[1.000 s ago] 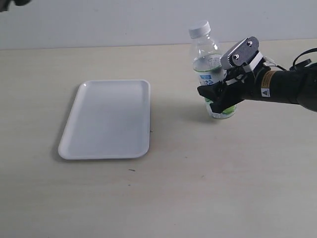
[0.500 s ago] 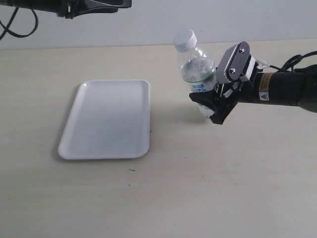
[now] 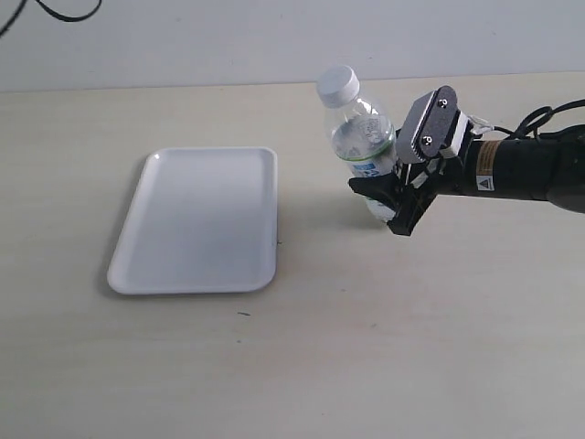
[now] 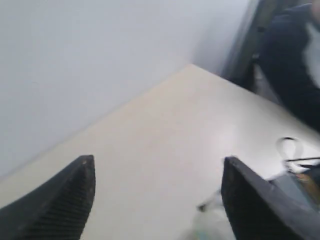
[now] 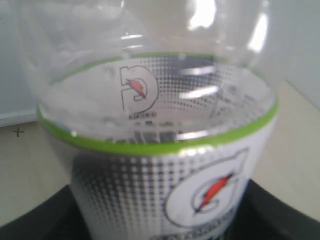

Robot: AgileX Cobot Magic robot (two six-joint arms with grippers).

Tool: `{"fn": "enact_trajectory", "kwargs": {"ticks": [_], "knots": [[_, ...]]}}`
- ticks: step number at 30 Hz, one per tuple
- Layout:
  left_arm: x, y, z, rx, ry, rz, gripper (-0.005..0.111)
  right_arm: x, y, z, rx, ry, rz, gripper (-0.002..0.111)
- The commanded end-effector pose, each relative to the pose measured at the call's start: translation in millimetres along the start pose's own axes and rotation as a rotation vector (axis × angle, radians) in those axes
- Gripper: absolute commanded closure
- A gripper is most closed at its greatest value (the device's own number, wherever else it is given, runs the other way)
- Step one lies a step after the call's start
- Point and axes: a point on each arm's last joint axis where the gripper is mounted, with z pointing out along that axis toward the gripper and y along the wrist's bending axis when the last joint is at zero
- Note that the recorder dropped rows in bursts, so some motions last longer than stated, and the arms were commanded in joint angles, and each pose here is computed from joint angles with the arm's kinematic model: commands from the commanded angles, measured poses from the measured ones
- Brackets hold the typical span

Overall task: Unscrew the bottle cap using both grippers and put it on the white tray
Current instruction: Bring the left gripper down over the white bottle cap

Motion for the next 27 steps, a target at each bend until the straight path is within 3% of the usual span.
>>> {"fn": "enact_trajectory", "kwargs": {"ticks": [1,7,11,14,18,21,22,23,24,27], "knots": [[-2.3,38.3,-15.9,-0.287,-0.026,0.163,0.038,-5.4,-0.8,-0.7,0.009,-0.047,0.011,0.108],[21.2,71.7,-31.1,-0.673,0.134,0.438,0.038,-3.9,-1.5,-0.7,0.017,-0.03,0.007,0.108],[38.4,80.2,-41.7,-0.968,0.397,0.719,0.038,-3.8,-2.2,-0.7,0.023,-0.03,0.012,0.108],[48.8,82.5,-51.4,-1.068,0.574,0.702,0.038,-3.9,-2.9,-0.7,0.031,-0.031,0.02,0.108],[64.1,78.7,-53.2,-0.997,0.689,0.499,0.038,-4.8,-2.7,-0.7,0.029,-0.041,0.017,0.108],[76.9,68.8,-45.8,-0.855,0.712,0.313,0.038,-4.8,-2.7,-0.7,0.029,-0.041,0.019,0.108],[85.2,58.6,-38.9,-0.723,0.723,0.193,0.038,-4.8,-2.6,-0.7,0.028,-0.041,0.018,0.108],[88.5,52.7,-35.5,-0.65,0.73,0.148,0.038,-4.8,-2.5,-0.7,0.027,-0.041,0.017,0.108],[91.6,40.9,-29.4,-0.506,0.734,0.085,0.038,-4.8,-2.5,-0.7,0.027,-0.041,0.017,0.108],[74.3,15.1,-17.8,-0.247,0.652,-0.07,0.038,-4.7,-2.0,-0.7,0.021,-0.04,0.014,0.108]]}}
